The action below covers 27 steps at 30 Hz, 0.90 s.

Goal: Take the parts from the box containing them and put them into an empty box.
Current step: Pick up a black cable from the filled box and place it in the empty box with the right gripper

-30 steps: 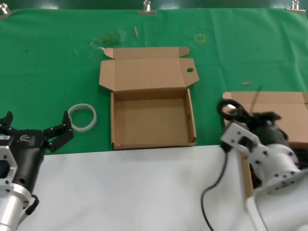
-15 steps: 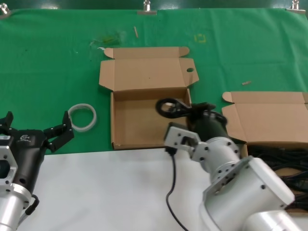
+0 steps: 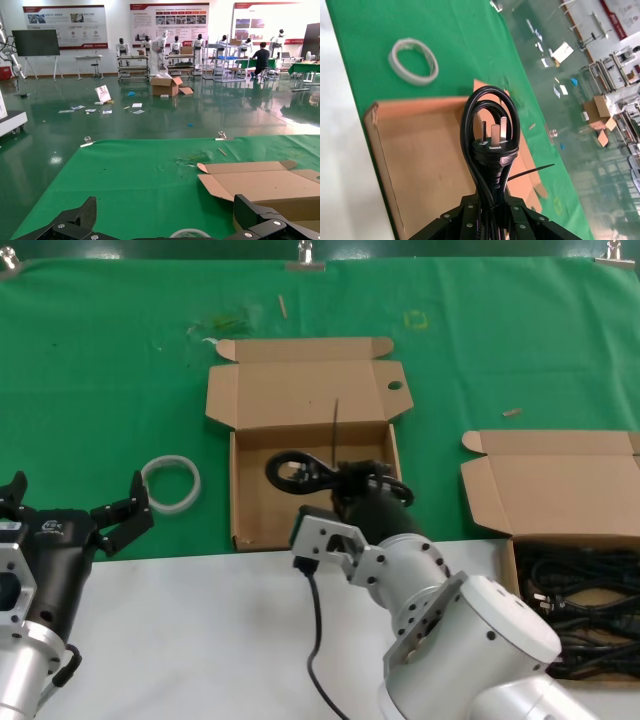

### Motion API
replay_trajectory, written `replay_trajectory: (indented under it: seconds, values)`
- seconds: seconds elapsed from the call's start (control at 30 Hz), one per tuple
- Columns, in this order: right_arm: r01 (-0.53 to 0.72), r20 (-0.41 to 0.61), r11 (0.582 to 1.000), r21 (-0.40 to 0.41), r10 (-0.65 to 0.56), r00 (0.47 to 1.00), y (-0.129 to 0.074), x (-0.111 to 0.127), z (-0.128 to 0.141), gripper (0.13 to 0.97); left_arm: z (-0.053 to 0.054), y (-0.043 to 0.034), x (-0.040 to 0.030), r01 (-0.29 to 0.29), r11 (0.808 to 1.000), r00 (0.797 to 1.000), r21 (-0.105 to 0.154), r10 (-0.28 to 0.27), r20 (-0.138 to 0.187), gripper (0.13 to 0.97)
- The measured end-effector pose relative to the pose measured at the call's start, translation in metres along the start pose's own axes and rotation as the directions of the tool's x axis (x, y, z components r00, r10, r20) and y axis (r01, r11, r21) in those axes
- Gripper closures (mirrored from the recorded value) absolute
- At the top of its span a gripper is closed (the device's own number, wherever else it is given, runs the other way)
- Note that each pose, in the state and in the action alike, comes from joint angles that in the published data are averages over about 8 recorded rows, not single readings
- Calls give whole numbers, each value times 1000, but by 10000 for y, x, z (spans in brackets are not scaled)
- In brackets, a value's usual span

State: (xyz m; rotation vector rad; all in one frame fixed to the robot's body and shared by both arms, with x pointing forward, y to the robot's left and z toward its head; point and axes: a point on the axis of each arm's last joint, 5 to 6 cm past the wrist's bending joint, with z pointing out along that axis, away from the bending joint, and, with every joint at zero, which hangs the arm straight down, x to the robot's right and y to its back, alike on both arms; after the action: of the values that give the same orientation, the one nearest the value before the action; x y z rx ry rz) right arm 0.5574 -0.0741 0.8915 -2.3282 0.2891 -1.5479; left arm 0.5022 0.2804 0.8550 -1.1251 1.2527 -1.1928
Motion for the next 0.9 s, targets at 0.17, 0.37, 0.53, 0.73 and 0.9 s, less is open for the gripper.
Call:
replay_trajectory:
  seconds: [0.17,0.37,0.53,0.73,0.9]
  values:
    - [-37,4,999,27,37,999,-56,-27,28,892,0,0,0,0,1000,1000,0,0,0,132]
    - [-91,13,995,43,91,996,-84,-61,71,892,0,0,0,0,1000,1000,0,0,0,132]
    - [-119,18,992,44,118,993,-79,-79,92,892,0,0,0,0,1000,1000,0,0,0,132]
    - [-118,17,992,40,118,993,-59,-79,97,878,0,0,0,0,1000,1000,0,0,0,132]
    - [-115,16,993,37,115,993,-40,-77,99,842,0,0,0,0,1000,1000,0,0,0,132]
